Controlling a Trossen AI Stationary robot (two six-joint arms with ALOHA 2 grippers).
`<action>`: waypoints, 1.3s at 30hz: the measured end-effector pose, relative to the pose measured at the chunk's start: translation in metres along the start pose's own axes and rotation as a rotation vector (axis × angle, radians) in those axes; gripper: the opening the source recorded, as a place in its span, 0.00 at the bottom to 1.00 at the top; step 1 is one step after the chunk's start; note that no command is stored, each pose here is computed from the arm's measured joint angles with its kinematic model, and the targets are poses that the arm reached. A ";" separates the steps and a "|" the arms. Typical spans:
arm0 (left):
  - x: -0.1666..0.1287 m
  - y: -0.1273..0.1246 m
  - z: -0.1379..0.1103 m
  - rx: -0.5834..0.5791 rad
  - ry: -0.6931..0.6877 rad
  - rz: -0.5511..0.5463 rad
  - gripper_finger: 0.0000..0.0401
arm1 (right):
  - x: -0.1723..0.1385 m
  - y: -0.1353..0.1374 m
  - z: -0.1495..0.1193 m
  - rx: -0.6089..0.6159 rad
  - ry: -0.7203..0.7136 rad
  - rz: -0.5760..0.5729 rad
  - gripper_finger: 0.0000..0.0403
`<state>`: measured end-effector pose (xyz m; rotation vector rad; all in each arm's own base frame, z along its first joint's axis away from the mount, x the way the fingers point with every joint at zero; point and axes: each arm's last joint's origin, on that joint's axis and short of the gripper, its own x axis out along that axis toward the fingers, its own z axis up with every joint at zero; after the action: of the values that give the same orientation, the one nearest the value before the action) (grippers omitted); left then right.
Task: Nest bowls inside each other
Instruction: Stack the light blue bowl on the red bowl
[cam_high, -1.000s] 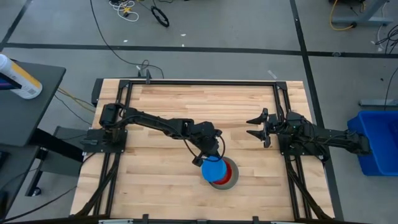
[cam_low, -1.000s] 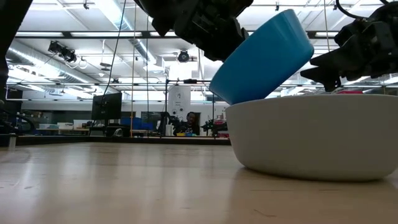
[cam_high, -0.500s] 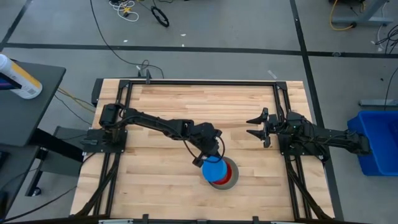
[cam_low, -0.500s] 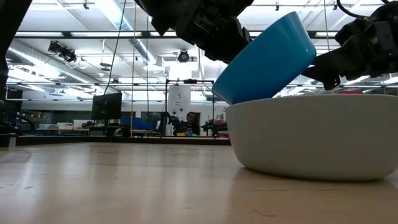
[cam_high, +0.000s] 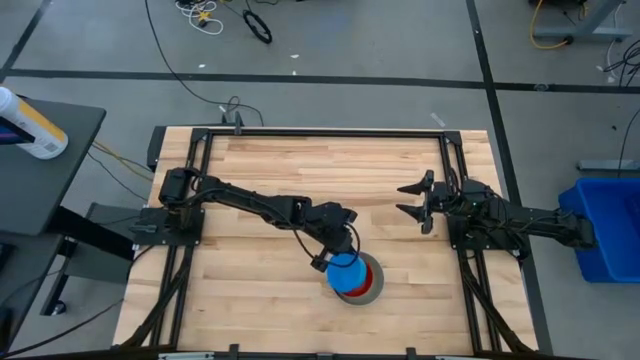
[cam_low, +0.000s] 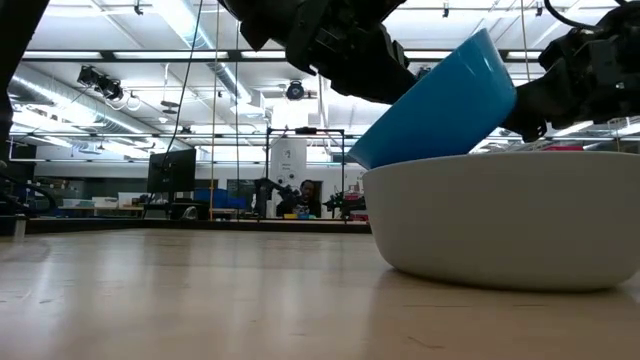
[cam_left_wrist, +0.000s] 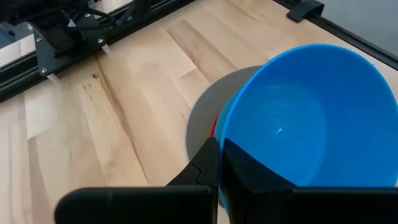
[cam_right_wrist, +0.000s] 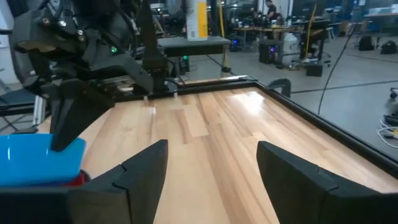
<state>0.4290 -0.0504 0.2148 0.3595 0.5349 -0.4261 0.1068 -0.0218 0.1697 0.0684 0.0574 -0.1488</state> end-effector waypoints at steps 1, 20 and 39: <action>0.000 0.000 0.000 0.003 -0.002 -0.001 0.01 | 0.000 0.000 0.000 0.000 -0.002 -0.014 0.64; 0.028 0.005 0.000 -0.042 0.315 -0.096 0.01 | 0.000 0.000 0.003 0.009 -0.037 -0.020 0.71; 0.025 -0.003 -0.010 -0.079 0.499 -0.175 0.01 | 0.000 -0.001 0.002 0.011 -0.022 -0.021 0.76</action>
<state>0.4429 -0.0556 0.1926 0.3440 1.0720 -0.4837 0.1067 -0.0225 0.1717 0.0767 0.0352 -0.1704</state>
